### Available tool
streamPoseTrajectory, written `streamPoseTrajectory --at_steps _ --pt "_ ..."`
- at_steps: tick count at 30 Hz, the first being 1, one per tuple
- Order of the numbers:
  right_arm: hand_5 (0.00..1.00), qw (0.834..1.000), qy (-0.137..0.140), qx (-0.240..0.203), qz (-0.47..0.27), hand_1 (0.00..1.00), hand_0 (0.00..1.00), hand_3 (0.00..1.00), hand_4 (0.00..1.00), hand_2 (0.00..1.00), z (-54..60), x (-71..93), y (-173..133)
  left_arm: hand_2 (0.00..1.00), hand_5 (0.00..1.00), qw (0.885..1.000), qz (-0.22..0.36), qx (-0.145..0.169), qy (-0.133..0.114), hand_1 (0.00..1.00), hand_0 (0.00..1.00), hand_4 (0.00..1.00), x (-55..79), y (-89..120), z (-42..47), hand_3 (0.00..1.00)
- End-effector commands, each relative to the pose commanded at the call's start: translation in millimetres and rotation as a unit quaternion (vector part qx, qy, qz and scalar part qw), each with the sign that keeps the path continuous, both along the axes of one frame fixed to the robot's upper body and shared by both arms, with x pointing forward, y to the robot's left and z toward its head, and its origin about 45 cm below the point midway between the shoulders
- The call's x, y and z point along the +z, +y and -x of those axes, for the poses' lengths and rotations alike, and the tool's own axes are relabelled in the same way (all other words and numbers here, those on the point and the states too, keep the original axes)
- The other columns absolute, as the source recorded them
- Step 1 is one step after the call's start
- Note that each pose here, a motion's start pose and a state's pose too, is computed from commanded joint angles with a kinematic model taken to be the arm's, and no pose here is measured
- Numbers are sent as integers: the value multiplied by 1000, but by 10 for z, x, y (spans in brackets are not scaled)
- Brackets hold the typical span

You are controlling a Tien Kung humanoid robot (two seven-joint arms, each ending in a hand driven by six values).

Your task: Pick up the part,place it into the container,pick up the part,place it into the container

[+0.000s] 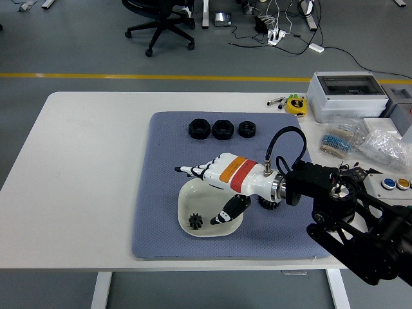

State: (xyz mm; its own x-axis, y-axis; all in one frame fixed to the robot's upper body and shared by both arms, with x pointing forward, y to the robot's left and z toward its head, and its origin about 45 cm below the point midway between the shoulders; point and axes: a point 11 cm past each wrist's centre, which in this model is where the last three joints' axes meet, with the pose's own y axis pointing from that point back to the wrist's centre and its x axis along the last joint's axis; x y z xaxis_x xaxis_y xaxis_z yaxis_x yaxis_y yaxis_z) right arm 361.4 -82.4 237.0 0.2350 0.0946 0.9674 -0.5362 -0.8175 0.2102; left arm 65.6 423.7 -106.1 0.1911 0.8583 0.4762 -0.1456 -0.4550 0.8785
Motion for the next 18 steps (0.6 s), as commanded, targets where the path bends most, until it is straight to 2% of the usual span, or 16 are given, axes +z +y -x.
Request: streamPoseTrajectory --at_steps 4,5,10,11,16,17,18 --pt "282 1000 -6 -19 -10 694 617 998 998 900 -56 30 -109 675 588 1000 0 0 1 658 697 650 -2 0 11 566" --pt "278 1000 -6 -26 -11 660 572 974 998 829 -79 35 -158 675 588 1000 0 0 2 658 697 650 -2 0 15 566" --pt "278 998 3 -60 3 660 572 974 998 829 -182 -4 -490 675 588 1000 -1 2 3 658 697 650 -4 4 34 566" --pt "248 998 4 -64 5 628 532 883 998 778 -194 -13 -536 677 589 1000 -1 3 3 656 697 650 -4 4 37 566" --pt "248 995 16 -92 23 628 532 883 998 778 -262 -141 -799 677 589 1000 -1 1 5 656 697 650 -7 4 53 566" --pt "234 995 20 -96 27 612 501 831 998 746 -273 -181 -836 677 589 1000 -1 1 6 656 696 650 -8 3 57 565" --pt "234 994 24 -101 29 612 501 831 998 746 -285 -226 -863 677 589 1000 -1 1 7 656 696 650 -10 0 63 565"
